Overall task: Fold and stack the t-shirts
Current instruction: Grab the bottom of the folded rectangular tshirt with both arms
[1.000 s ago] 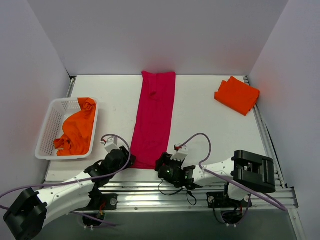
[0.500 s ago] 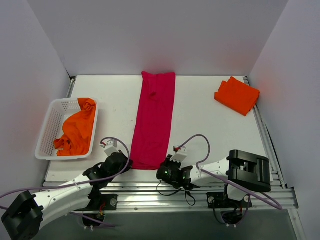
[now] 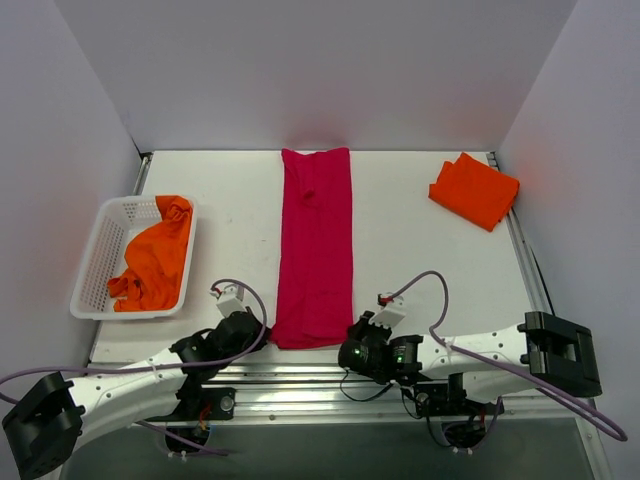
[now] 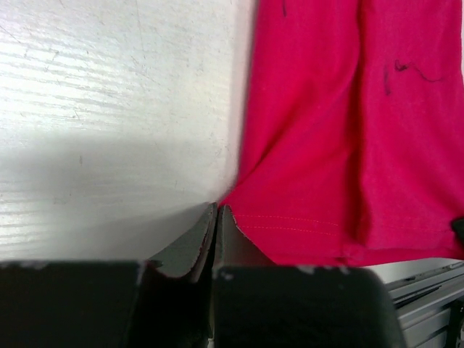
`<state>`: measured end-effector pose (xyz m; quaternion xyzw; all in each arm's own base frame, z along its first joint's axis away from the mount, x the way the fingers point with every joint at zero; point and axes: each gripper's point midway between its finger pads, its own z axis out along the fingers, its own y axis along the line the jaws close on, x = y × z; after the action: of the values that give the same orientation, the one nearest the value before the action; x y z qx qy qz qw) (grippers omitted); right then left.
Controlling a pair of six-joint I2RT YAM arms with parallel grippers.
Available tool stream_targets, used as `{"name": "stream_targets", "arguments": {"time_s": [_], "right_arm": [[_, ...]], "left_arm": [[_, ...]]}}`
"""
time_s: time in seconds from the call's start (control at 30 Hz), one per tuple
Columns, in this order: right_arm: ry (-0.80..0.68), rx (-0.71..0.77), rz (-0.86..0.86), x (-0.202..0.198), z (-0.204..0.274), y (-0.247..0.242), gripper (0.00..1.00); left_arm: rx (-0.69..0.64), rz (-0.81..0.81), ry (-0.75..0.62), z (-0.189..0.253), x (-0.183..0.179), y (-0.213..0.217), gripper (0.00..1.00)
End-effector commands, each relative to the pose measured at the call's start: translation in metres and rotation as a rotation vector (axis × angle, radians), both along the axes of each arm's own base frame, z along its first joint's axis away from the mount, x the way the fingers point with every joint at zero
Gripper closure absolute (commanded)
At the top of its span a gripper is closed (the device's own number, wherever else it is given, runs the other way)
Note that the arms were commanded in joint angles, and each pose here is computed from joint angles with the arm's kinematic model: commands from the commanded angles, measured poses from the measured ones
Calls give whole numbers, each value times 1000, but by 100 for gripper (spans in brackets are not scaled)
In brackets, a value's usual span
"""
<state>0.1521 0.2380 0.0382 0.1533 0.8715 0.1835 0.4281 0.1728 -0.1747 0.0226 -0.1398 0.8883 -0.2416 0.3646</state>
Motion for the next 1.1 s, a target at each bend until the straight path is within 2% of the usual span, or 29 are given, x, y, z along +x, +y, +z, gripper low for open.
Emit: {"name": "stream_targets", "arguments": {"time_s": [0.0,0.03,0.07,0.13,0.17,0.3,0.4,0.73,0.83,0.93,0.97,1.0,1.07], "right_arm": [[-49,-74,-69,4,1,-36,100],[-50,-74,-71,4,0,-38,100],[-52,-77,-73,4,0,-39,100],[-51,-78,-73,4,-1,-40,100],[-50,-81,-70,4,-1,-39,100],[-50,-97,-63,4,-5,-35,100],[-50,-106,-59,5,-7,-33,100],[-57,-116,-59,6,-8,-31,100],[-58,-125,-61,6,-9,-33,100],[-59,-123,-64,6,-8,-35,100],[-60,-120,-66,6,-7,-36,100],[-62,-123,-70,7,-6,-37,100],[-63,-118,-70,6,-5,-38,100]], "left_arm": [[11,-8,-27,11,2,-4,97],[13,-14,-29,12,1,-5,94],[19,-15,-26,11,1,-4,79],[16,-26,-28,12,0,-7,65],[12,-30,-32,14,0,-8,52],[-16,-56,-45,20,0,-17,39],[-23,-76,-56,24,-1,-23,38],[-108,-170,-68,32,-9,-65,40],[-95,-183,-53,26,-14,-74,42],[-95,-196,-44,23,-21,-84,57],[-93,-210,-41,22,-25,-87,73],[-90,-208,-40,21,-26,-87,83],[-81,-199,-35,19,-29,-86,95]]}}
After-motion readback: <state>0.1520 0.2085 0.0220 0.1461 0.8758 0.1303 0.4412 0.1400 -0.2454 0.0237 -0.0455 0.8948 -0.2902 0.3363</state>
